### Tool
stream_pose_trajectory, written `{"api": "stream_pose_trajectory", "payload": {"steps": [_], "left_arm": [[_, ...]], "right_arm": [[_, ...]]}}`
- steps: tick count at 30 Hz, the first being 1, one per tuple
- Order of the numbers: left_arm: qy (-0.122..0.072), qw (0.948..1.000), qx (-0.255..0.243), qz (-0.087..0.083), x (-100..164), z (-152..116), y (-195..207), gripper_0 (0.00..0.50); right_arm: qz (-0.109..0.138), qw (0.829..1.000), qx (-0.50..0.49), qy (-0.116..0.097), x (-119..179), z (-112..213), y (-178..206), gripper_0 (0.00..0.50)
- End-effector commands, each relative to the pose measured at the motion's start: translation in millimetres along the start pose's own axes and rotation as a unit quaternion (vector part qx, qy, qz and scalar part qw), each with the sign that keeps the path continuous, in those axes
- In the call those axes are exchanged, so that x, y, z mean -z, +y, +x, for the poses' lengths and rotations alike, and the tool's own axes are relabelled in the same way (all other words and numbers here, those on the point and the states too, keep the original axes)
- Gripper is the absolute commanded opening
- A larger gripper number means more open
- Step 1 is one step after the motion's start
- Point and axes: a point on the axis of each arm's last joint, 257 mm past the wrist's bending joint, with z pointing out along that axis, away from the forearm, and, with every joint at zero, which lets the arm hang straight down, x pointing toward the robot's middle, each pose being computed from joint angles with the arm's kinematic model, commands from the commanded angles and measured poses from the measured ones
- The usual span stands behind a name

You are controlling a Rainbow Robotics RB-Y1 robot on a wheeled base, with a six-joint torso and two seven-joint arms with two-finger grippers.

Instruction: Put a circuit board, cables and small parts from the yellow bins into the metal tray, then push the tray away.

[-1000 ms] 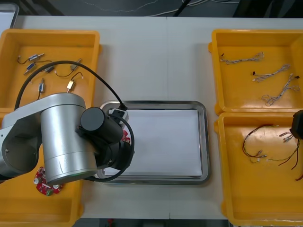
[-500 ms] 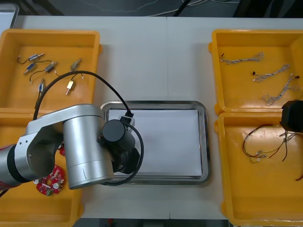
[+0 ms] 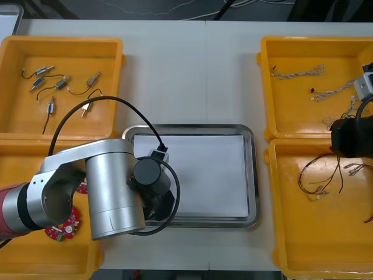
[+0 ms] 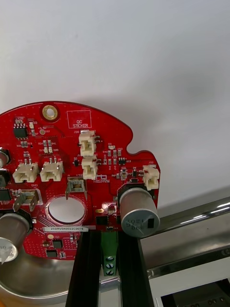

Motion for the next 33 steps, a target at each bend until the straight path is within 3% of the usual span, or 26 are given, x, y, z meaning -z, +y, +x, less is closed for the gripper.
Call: {"api": "stream_pose_trajectory", "payload": {"steps": [1, 8, 16, 25, 27, 29, 31, 33], "left_arm": [[-0.017, 0.9995, 0.026, 0.011, 1, -10, -15, 0.000], [-0.017, 0.9993, 0.033, 0.011, -8, -12, -14, 0.000], [-0.015, 0.9991, 0.037, 0.009, -13, -14, -13, 0.000], [-0.015, 0.9991, 0.038, 0.011, -13, -13, -14, 0.001], [-0.016, 0.9991, 0.038, 0.011, -13, -13, -14, 0.056], [-0.015, 0.9990, 0.039, 0.012, -13, -13, -14, 0.169], [-0.016, 0.9989, 0.041, 0.014, -13, -13, -15, 0.201], [-0.017, 0.9989, 0.042, 0.016, -13, -13, -16, 0.287]], "right_arm": [[-0.007, 0.999, 0.050, -0.011, 10, -13, 7, 0.000], [-0.025, 0.998, 0.064, 0.004, 12, -7, 13, 0.000], [-0.014, 0.997, 0.079, 0.019, 12, -1, 11, 0.000], [-0.024, 0.995, 0.084, 0.041, 12, 7, 12, 0.000], [-0.023, 0.995, 0.086, 0.046, 12, 9, 12, 0.000], [-0.022, 0.995, 0.086, 0.048, 13, 10, 11, 0.000], [-0.023, 0.995, 0.084, 0.050, 13, 10, 12, 0.000], [-0.024, 0.995, 0.082, 0.050, 13, 11, 12, 0.000]]}}
